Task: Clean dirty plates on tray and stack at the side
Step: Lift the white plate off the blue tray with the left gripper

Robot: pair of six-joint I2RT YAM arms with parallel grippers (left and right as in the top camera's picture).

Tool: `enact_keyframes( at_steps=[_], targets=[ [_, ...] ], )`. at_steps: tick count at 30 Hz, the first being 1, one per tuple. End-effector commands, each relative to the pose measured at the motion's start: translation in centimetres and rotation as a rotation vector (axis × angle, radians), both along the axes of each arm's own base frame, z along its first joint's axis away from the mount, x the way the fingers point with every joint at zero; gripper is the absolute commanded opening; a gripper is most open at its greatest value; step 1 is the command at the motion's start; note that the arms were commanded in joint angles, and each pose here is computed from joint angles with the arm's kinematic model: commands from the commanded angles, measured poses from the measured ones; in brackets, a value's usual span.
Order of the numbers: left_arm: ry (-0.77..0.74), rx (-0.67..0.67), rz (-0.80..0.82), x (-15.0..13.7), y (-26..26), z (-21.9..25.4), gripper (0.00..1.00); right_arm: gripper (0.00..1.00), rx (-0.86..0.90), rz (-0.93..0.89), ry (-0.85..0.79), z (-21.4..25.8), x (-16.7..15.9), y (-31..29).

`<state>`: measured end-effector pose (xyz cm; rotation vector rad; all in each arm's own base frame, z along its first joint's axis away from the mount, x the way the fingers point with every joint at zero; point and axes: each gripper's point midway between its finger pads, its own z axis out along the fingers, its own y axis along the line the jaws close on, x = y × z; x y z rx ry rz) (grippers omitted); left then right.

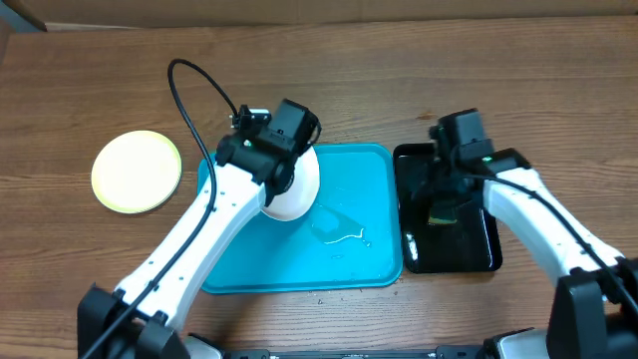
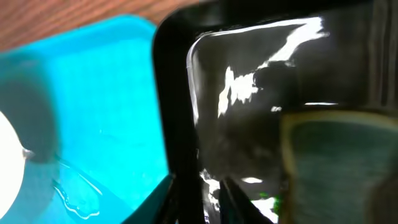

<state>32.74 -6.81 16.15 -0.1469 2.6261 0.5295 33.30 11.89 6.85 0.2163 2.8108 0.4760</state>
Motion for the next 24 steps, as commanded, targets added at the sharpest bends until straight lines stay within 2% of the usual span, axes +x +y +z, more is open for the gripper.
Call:
enact_keyframes(
  at_steps=[1, 4, 8, 9, 13, 18, 24],
  targets=[
    [-0.119, 0.118, -0.081, 0.2, -0.9, 3.5, 0.04, 0.29, -0.012, -0.028, -0.027, 1.5, 0.6, -1.8],
    [-0.182, 0.222, -0.157, -0.2, -2.7, 5.0, 0.04, 0.31, -0.069, -0.085, -0.006, 1.1, 0.5, -4.2],
    [-0.259, 0.352, -0.272, -1.0, -5.3, 6.9, 0.04, 0.41, -0.086, -0.129, -0.003, 1.0, 0.7, -5.7],
    [-0.288, 0.386, -0.288, -1.2, -5.8, 7.6, 0.04, 0.5, -0.086, -0.134, -0.002, 1.0, 0.7, -5.9],
    [-0.386, 0.507, -0.357, -2.1, -7.8, 9.9, 0.04, 1.0, -0.113, -0.147, 0.008, 0.8, 0.5, -6.5],
    [-0.458, 0.611, -0.426, -3.2, -9.6, 11.7, 0.04, 1.0, -0.113, -0.147, 0.008, 0.8, 0.5, -6.5],
    [-0.519, 0.662, -0.453, -4.1, -10.7, 13.0, 0.04, 1.0, -0.112, -0.147, 0.008, 0.8, 0.5, -6.5]
  ],
)
